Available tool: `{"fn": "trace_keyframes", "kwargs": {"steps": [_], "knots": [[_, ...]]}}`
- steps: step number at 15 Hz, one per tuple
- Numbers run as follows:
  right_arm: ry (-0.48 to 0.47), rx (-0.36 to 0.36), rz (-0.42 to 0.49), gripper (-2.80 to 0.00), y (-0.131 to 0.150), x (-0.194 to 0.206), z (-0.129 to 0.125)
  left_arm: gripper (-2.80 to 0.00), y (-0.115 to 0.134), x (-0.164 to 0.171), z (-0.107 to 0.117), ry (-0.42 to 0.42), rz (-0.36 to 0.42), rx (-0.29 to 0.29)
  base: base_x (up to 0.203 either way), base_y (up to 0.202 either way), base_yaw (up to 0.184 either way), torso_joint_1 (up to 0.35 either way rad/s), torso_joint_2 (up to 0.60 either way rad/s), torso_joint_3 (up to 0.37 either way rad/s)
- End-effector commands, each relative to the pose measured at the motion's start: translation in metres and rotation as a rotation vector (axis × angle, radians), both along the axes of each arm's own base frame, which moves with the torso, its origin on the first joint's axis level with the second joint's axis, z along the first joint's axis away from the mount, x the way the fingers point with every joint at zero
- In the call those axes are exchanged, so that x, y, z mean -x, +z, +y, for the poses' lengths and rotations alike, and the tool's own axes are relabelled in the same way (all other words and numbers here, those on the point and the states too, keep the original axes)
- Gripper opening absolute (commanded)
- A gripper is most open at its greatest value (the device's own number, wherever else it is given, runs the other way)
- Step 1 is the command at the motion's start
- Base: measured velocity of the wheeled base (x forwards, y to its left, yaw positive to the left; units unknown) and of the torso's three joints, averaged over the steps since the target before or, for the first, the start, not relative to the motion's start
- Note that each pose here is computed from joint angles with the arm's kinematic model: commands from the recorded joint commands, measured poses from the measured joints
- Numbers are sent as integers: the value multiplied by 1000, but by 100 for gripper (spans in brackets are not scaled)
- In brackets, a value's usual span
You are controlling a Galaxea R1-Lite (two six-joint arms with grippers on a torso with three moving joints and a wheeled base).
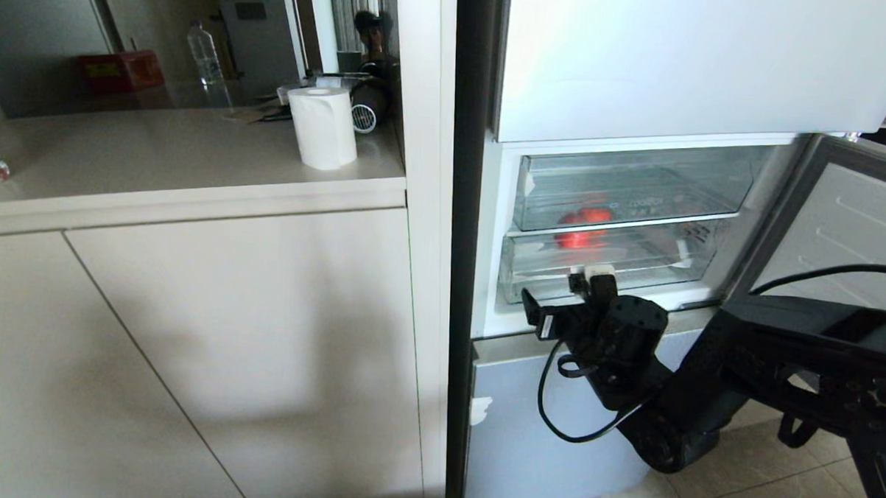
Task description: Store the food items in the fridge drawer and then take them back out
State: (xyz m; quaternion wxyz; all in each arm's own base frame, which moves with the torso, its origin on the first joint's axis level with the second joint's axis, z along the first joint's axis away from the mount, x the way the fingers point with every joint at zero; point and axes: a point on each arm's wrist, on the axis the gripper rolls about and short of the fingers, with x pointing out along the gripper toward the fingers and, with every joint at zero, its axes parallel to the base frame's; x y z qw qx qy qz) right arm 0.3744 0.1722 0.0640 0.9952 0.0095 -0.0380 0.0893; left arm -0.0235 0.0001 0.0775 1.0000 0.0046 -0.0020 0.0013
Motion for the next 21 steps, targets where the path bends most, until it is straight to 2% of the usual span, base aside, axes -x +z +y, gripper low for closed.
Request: {"fn": "trace_keyframes", "kwargs": {"steps": [1,4,7,10,14,21], "knots": [[-6,-4,-9,0,5,-13,1,-280,0,0,0,1,-1,0,0,0,0,0,0,0],[-9,4,8,0,4,-27,5,-280,0,0,0,1,-1,0,0,0,0,0,0,0],[-3,-16,-36,0,5,-42,12,-280,0,0,0,1,-1,0,0,0,0,0,0,0],[61,-11,-37,0,-4,-46,16,-280,0,0,0,1,-1,0,0,0,0,0,0,0],[62,-34,-97,0,-4,-64,24,-280,0,0,0,1,-1,0,0,0,0,0,0,0],[60,-44,-137,0,-9,-77,29,-280,0,0,0,1,-1,0,0,0,0,0,0,0]]}}
